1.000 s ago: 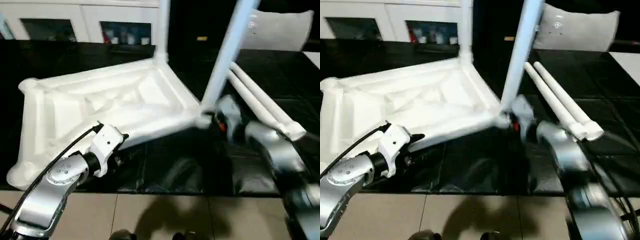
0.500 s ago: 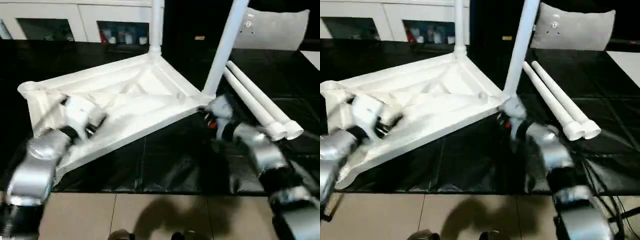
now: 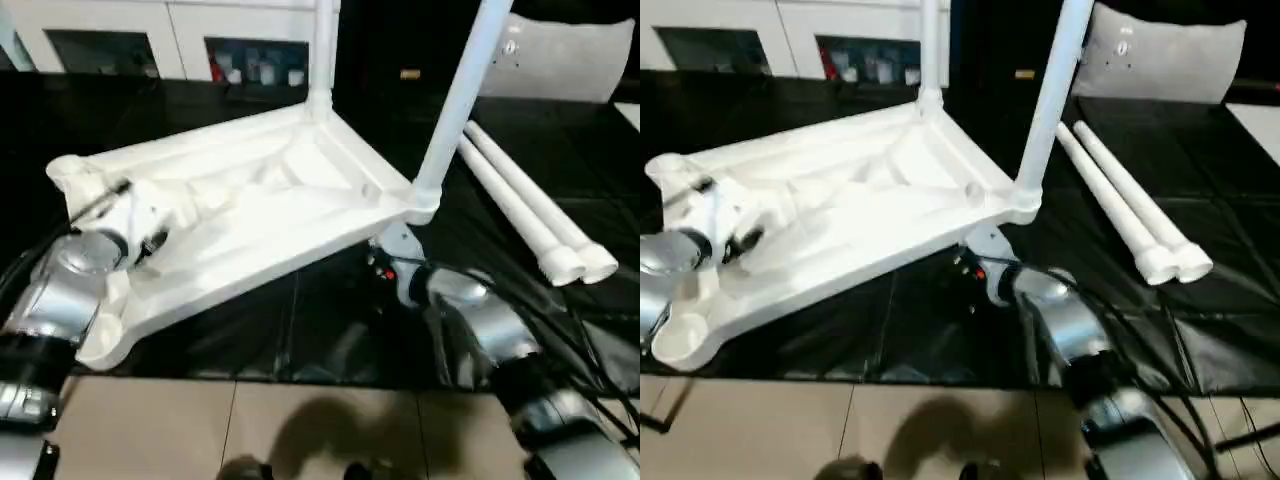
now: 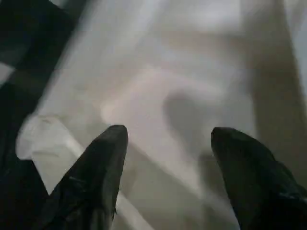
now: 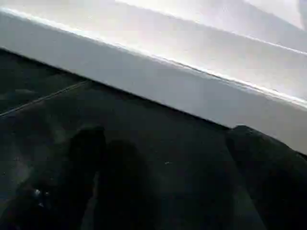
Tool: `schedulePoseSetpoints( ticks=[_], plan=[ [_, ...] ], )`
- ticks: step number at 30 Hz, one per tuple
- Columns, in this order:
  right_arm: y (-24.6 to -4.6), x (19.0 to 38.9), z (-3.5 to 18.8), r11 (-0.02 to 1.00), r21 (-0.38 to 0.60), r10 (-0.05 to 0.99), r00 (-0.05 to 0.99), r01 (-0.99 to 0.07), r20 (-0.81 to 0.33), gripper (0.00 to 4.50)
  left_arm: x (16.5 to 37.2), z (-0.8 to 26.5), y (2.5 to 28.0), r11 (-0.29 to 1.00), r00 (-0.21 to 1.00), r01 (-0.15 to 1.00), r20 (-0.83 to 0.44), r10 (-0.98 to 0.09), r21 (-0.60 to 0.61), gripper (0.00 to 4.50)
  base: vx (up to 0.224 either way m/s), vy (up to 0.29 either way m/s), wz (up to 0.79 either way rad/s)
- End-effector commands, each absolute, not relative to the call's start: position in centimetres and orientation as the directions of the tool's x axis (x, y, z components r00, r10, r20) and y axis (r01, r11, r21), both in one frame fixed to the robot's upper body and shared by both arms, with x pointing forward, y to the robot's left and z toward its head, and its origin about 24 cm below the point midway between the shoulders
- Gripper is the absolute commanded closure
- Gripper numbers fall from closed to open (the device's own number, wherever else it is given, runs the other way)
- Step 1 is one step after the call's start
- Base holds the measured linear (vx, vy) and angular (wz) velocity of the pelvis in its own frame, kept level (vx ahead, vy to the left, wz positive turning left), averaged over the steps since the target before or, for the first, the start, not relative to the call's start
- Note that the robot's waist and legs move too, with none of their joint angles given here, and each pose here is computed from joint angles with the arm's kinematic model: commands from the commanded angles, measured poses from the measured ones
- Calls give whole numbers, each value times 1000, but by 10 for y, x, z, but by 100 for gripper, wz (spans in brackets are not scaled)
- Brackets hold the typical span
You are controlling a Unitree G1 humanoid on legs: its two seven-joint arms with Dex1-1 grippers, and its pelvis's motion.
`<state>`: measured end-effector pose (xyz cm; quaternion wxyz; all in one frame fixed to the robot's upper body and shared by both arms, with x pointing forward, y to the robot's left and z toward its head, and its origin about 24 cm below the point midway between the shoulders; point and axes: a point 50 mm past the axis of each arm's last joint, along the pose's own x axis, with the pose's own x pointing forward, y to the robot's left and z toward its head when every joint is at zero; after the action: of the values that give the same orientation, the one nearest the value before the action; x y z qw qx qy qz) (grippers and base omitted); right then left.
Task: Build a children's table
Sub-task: Rotate table base
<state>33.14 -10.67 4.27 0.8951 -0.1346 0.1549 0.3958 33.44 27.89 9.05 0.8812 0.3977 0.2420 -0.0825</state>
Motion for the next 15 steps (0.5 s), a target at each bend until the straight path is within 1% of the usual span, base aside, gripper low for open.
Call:
schedulePoseSetpoints(
  ticks=[1,2,3,4,5,6,7,9,10,11,13,14,15],
  plan=[
    [-103,336,41,694,-115,620,671,-711,-407,0,337,86,276,602,826,451,-564,-2,659,136,0,0,0],
    [-101,338,40,708,-110,606,681,-697,-410,0,336,85,272,590,808,493,-588,-39,639,136,0,0,0],
    [-101,338,40,710,-110,605,682,-696,-411,0,336,85,272,589,806,498,-590,-43,637,136,0,0,0],
    [-100,339,40,719,-106,596,688,-687,-413,0,336,84,269,581,792,526,-606,-71,621,136,0,0,0],
    [-99,341,38,740,-99,575,702,-665,-421,0,335,82,262,574,754,592,-640,-145,567,136,0,0,0],
    [-99,341,38,743,-98,572,703,-663,-422,0,335,82,261,572,749,600,-644,-156,559,136,0,0,0],
    [-99,342,37,752,-94,563,710,-653,-423,0,328,80,253,533,688,683,-684,-242,499,136,0,0,0],
    [-98,343,37,757,-93,557,714,-646,-424,0,323,78,247,496,638,739,-710,-300,455,136,0,0,0],
    [-98,343,37,760,-89,557,715,-644,-422,0,316,78,237,472,586,788,-718,-376,396,136,0,0,0],
    [-98,344,36,762,-87,555,716,-642,-422,0,312,78,230,452,550,817,-719,-425,357,136,0,0,0],
    [-98,344,36,762,-87,555,716,-642,-422,0,312,78,230,452,550,817,-719,-425,357,136,0,0,0],
    [-98,344,36,765,-90,551,720,-638,-423,0,304,80,219,402,483,865,-717,-503,301,136,0,0,0],
    [-99,345,36,766,-92,548,722,-636,-423,0,300,80,214,371,446,887,-718,-535,274,136,0,0,0]
  ],
)
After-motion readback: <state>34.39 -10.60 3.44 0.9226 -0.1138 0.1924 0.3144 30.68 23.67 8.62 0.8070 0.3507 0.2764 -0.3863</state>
